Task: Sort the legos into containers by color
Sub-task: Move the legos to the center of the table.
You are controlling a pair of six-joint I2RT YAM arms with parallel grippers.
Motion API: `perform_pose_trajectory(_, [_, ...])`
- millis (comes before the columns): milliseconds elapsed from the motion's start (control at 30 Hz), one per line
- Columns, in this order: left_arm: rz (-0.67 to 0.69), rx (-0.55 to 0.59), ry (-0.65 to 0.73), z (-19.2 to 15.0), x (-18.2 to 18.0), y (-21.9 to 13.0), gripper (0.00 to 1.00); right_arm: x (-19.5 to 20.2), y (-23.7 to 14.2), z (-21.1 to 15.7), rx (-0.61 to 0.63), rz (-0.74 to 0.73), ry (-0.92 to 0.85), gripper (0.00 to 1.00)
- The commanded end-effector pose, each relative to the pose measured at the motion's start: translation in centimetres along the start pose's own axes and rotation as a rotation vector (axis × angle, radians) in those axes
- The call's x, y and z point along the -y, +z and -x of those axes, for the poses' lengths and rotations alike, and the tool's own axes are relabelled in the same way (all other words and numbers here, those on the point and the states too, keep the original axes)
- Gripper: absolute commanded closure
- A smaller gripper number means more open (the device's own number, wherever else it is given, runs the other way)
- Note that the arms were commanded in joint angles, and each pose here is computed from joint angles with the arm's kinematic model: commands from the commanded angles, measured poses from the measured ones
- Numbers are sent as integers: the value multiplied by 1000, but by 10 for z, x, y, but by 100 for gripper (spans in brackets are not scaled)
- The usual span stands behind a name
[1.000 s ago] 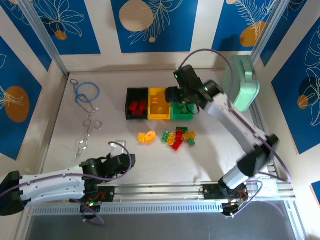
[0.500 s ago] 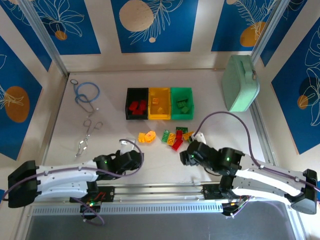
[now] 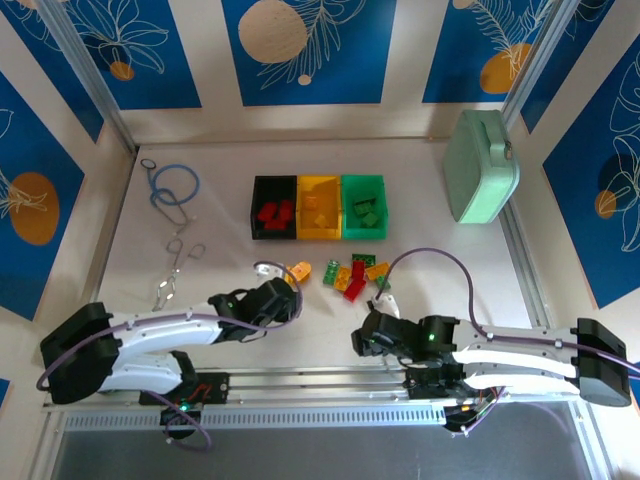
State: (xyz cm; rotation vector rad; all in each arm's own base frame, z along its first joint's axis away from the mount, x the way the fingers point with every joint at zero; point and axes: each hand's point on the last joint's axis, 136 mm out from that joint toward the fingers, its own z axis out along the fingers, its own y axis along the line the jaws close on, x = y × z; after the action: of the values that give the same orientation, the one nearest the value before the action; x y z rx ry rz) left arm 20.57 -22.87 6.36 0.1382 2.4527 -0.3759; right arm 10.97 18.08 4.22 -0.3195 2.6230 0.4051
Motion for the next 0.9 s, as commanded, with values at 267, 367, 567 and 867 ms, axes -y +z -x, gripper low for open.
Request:
perform_pose_trajectory(267, [-95,-75,86,28,64,33,33,1,-6,30,38,50,146,24])
perform_pose_trajectory(367, [-84,-99,70,32,65,44,34,8,-11,36,48,60,176,24])
perform_pose_trajectory(567, [-72,-133,55,39,64,62,36,35,-26,43,88,3,264,24])
perform_pose_trajectory(867, [-78,-159,76,44,74,76,38,57,-41,54,114,-10,368,24])
